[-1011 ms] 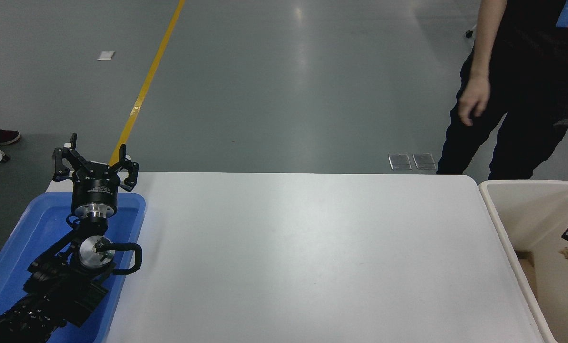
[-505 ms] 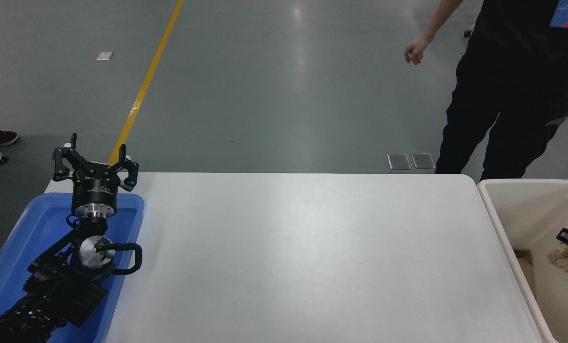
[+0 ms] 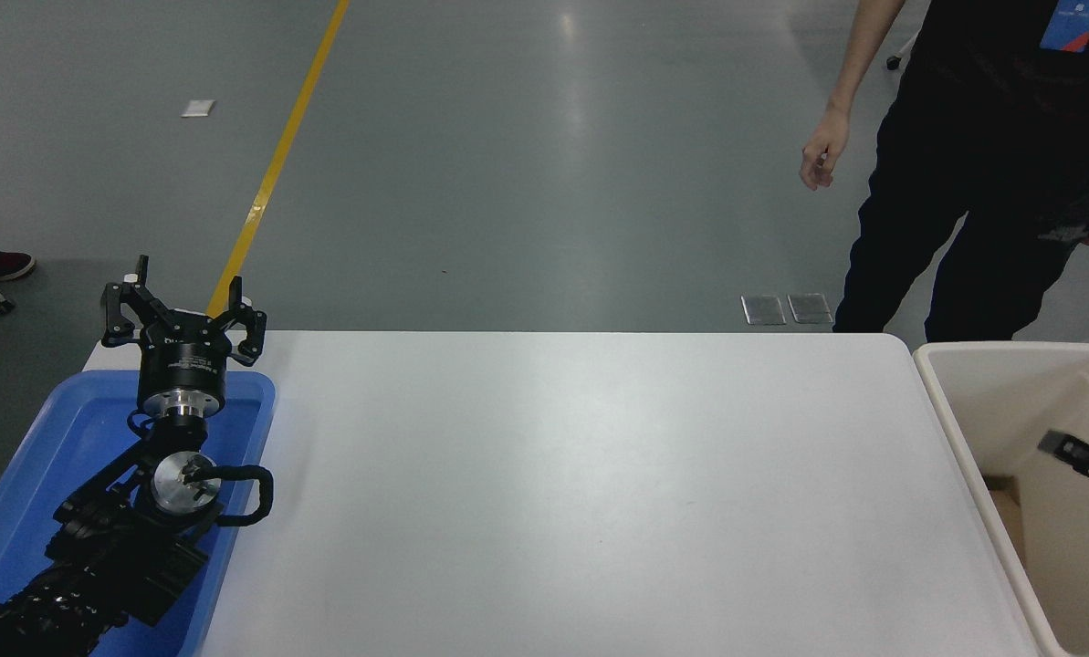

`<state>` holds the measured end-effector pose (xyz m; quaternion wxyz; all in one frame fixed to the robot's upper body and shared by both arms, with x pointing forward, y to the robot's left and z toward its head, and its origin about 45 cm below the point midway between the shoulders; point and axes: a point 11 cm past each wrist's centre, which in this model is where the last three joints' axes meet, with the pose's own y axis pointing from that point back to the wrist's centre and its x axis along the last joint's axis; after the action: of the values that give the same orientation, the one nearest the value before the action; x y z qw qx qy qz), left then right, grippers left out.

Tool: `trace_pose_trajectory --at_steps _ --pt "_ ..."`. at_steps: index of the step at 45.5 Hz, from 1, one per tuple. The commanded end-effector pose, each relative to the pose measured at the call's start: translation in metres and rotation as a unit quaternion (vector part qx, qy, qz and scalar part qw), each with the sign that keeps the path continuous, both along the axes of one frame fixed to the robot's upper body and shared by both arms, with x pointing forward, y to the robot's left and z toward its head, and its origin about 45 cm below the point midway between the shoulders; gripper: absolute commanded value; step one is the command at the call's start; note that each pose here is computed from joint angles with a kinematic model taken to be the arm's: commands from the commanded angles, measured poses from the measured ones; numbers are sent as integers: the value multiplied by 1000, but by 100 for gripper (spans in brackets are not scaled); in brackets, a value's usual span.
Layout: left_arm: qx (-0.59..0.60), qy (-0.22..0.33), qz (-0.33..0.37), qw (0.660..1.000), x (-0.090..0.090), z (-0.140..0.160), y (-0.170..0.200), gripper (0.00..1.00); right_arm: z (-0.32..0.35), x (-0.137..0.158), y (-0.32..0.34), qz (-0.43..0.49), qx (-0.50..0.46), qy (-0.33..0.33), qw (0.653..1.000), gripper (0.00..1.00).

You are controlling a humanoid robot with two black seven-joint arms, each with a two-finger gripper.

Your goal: Pick up paper ball place in dustbin

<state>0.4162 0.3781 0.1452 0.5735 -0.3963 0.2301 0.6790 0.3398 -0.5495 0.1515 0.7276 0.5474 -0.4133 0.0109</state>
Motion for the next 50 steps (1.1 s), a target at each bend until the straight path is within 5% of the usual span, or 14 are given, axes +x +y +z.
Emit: trace_pose_trajectory --at_steps 1,21,50 --pt "1 0 -2 1000 0 0 0 99 83 10 71 109 72 95 987 100" --pt "0 0 0 1000 0 0 1 99 181 2 252 320 71 243 913 100" --pt "-1 -1 2 1000 0 0 0 99 190 -14 368 339 89 296 889 100"
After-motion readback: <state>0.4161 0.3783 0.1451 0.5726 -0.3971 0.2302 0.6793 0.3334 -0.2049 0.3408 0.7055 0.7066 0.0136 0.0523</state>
